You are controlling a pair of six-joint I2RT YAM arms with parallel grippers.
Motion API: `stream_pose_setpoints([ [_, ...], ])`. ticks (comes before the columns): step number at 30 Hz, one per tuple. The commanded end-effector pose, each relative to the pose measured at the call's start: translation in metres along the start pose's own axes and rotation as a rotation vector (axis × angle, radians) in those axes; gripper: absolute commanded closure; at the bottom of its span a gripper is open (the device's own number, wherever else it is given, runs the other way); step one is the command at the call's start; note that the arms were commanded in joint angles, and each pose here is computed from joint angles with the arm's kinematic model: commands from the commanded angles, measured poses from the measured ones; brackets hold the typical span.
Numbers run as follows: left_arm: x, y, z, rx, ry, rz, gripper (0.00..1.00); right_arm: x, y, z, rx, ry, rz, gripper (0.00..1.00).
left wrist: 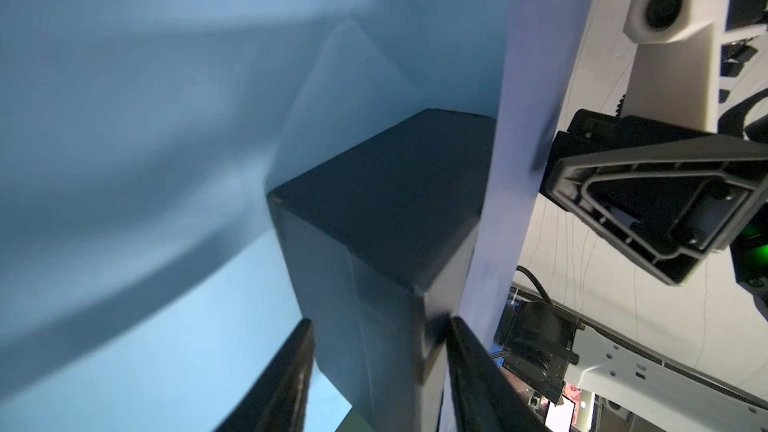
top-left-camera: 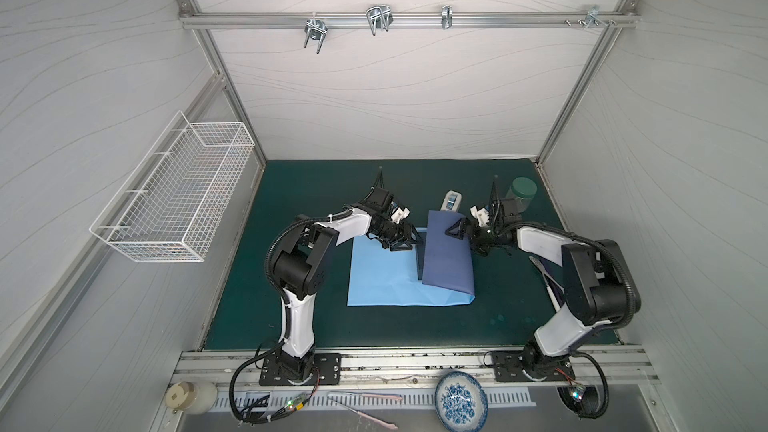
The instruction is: Wrap the gift box in paper
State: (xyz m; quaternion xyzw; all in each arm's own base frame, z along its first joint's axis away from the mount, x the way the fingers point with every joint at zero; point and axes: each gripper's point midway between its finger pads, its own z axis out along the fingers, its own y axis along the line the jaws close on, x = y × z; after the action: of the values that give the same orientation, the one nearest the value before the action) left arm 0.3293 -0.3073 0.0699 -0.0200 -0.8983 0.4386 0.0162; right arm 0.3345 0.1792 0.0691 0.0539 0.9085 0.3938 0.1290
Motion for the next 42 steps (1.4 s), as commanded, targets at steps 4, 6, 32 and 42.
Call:
stream_pose_setpoints([
  [4,-0.007,-0.031,-0.016,0.093,-0.093,0.001,0.31,0.010,-0.003,0.000,0.040,0.019,-0.031,0.01],
  [6,-0.006,-0.032,-0.019,0.091,-0.105,0.001,0.27,0.011,-0.003,0.002,0.048,0.022,-0.039,0.01],
  [32,0.030,0.015,0.021,-0.098,-0.017,-0.039,0.33,0.011,0.004,-0.012,0.137,-0.006,-0.124,0.01],
  [42,0.036,0.012,0.016,-0.063,-0.044,-0.061,0.37,0.032,-0.002,-0.008,0.157,0.027,-0.138,0.01],
])
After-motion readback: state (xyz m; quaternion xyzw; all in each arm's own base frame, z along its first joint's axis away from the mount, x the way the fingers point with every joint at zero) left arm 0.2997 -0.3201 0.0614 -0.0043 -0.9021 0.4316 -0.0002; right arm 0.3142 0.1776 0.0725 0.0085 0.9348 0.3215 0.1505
